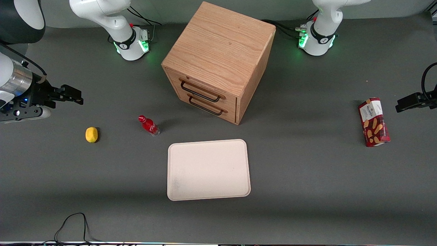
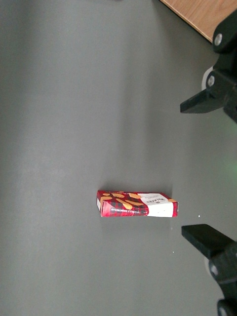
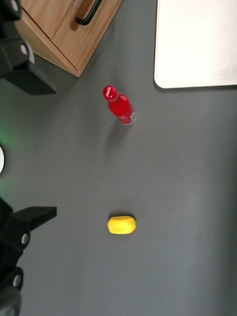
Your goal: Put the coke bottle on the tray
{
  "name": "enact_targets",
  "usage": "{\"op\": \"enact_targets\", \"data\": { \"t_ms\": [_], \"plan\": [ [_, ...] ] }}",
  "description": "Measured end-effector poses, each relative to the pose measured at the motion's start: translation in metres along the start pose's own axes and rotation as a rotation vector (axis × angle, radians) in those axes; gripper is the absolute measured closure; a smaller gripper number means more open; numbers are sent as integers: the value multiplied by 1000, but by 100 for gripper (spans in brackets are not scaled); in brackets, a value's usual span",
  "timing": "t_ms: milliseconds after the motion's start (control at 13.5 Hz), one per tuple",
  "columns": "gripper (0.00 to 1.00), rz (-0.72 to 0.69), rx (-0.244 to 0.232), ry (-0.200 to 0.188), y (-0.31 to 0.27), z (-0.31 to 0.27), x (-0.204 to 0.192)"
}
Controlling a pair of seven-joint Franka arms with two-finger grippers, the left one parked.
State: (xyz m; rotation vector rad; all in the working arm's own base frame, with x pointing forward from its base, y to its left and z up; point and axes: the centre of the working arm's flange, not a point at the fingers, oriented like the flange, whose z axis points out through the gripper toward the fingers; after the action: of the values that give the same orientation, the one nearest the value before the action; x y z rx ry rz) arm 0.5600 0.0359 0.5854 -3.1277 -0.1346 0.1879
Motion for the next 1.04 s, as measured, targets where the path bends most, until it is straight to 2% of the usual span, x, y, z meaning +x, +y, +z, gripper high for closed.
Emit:
{"op": "enact_targets", "data": {
  "t_ms": [296,889,1037],
  "plan": [
    [0,-1,20,-1,-2,0,0],
    [0,-8,18,8,-7,-7,3],
    [0,-10,15,-11,-8,-10,5]
  ]
}}
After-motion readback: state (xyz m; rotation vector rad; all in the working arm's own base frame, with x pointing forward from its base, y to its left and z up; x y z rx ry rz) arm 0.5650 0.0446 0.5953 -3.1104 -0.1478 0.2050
